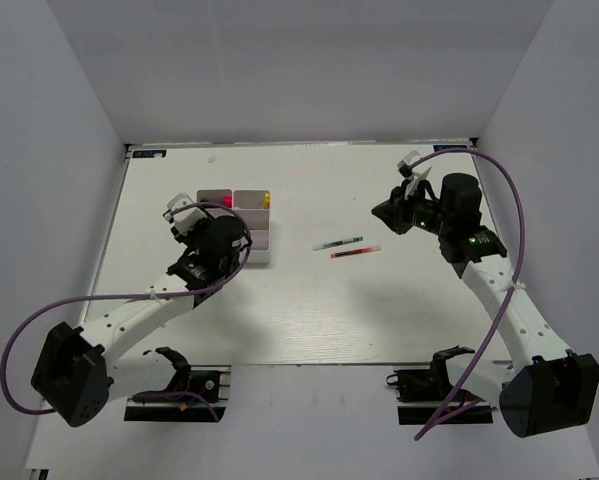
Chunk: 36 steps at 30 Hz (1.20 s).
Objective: Sort the stationery into containers
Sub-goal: Place the stationery into the container
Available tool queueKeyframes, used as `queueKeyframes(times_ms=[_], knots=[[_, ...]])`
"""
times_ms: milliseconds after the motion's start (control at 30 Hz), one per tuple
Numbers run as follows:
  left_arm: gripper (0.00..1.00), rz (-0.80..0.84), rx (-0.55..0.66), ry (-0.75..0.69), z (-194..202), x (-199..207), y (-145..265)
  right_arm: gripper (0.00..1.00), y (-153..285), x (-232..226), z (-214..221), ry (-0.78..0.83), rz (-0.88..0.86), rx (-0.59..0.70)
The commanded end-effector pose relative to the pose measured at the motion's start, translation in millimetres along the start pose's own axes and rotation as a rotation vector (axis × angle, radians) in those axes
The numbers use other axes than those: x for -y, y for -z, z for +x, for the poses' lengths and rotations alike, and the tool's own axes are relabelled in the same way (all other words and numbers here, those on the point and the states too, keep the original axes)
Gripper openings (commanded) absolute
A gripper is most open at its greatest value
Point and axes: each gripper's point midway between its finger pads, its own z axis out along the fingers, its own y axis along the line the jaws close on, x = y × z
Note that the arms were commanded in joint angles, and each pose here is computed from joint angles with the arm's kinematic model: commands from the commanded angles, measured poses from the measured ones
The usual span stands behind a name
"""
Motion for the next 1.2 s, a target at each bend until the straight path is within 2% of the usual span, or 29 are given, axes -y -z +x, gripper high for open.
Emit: queueKeyframes(times_ms=[0,300,767,800,867,1067,1167], knots=[[0.0,-0.131,0.098,0.134,-20,-9,-5,0.16,5,-7,-7,0.022,-0.018,0.025],[0.0,-0.22,0.109,0.077,14,3,-25,0.16,5,-6,-5,0.017,-0.02,0.019],[0.0,-0.295,0.191,0.027,33,2,-38,0.18,6,-8,-4,0.02,-0.026,0.02],[0.01,-0.298,0.188,0.016,38,1,-39,0.18,6,-8,-4,0.02,-0.026,0.02],[0.11,-0.301,0.188,0.018,41,-1,-39,0.19,6,-10,-4,0.02,-0.03,0.02],[0.12,-0.307,0.197,0.014,42,3,-41,0.2,7,-10,-4,0.021,-0.032,0.022],[0.3,-0.312,0.193,-0.004,43,2,-41,0.22,7,-10,-4,0.022,-0.032,0.022]])
